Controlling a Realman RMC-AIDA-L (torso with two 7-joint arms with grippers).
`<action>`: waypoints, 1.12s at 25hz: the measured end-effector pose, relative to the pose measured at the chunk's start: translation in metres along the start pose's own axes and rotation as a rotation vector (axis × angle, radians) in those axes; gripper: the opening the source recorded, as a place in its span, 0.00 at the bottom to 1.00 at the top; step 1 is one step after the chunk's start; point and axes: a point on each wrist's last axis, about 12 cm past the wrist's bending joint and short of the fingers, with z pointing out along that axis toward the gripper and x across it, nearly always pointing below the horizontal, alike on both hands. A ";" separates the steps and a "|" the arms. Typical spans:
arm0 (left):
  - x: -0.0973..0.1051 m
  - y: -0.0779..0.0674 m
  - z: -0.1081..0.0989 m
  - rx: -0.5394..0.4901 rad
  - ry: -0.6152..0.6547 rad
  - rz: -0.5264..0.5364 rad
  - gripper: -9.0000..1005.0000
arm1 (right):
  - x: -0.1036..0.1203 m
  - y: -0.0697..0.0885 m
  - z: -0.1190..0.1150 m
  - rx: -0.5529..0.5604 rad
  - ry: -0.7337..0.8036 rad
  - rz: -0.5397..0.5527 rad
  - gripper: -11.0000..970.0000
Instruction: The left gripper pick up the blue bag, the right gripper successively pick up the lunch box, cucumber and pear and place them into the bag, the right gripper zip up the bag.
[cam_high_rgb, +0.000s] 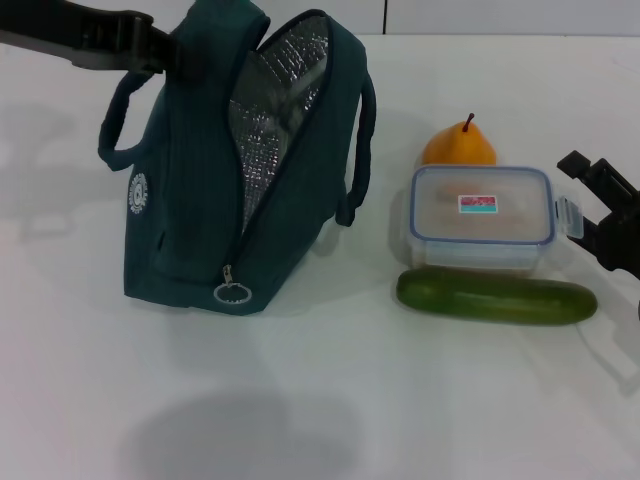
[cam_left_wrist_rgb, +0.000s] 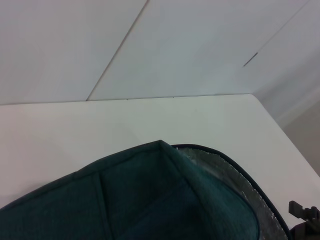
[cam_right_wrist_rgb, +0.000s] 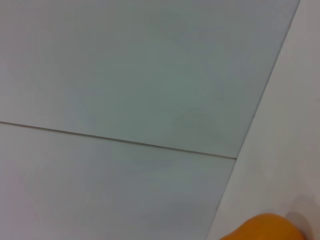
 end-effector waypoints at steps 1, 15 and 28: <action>0.000 0.000 0.000 0.000 0.000 0.000 0.05 | 0.000 0.000 0.000 -0.001 0.001 -0.001 0.90; 0.002 0.001 0.001 0.008 0.002 0.013 0.05 | 0.000 0.002 0.006 -0.001 0.033 -0.026 0.78; 0.003 0.003 0.002 0.016 0.001 0.025 0.05 | -0.003 0.002 0.009 0.017 0.049 -0.062 0.34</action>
